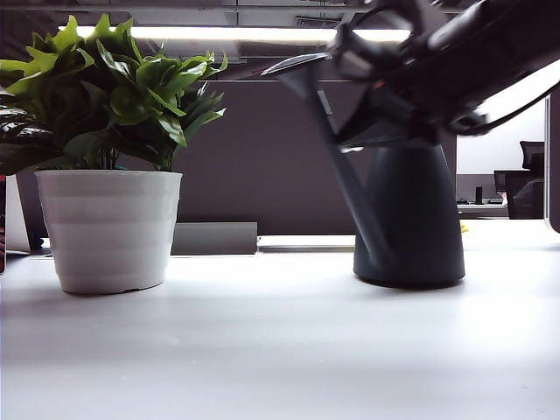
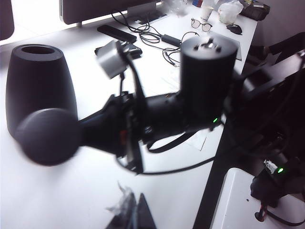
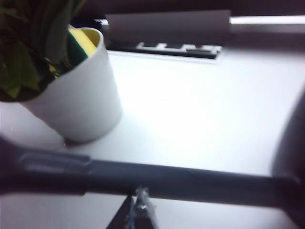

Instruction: Pick up the watering can from the table, water the potted plant, and put the can back.

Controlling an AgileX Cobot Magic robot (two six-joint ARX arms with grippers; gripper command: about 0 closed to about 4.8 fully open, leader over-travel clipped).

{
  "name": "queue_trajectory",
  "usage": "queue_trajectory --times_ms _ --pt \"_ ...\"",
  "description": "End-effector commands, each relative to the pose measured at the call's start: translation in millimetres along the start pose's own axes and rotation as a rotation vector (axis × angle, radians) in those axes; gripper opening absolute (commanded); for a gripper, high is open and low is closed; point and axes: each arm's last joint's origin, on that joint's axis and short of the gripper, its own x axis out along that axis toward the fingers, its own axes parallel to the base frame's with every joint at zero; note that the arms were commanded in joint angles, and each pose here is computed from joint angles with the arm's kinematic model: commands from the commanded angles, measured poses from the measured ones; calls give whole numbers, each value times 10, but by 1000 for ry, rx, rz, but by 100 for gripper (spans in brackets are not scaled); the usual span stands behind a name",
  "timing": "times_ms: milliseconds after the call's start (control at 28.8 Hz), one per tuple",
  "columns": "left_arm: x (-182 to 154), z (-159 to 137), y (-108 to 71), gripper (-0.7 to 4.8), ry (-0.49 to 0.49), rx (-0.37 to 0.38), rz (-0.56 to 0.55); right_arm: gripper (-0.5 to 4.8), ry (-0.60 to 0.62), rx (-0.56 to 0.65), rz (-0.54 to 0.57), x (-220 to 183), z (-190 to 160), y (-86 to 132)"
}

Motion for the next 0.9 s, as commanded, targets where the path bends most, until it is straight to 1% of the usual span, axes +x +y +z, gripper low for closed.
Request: queue_trajectory --times_ms 35,139,174,278,486,625,799,903 --pt "-40 15 -14 -5 -9 0 27 -5 -129 2 20 161 24 37" --pt "-67 16 -23 -5 -12 1 38 -5 -183 1 30 311 -56 12" --pt "-69 14 -23 -5 -11 0 43 -5 -198 2 11 360 -88 -5" --pt "-80 7 -26 -5 -5 -3 45 -5 -192 6 -45 502 -134 -49" --pt "-85 -4 -27 -5 6 -7 46 -5 -193 2 -71 808 -67 -169" --pt "-85 -4 -27 -5 6 -7 47 -5 -214 -46 -81 1017 32 -219" --pt "-88 -14 -12 -5 12 -10 99 -5 -228 -69 -80 1226 101 -282" --pt "-93 -24 -9 -5 20 -8 115 -5 -254 -176 -107 1222 171 -284"
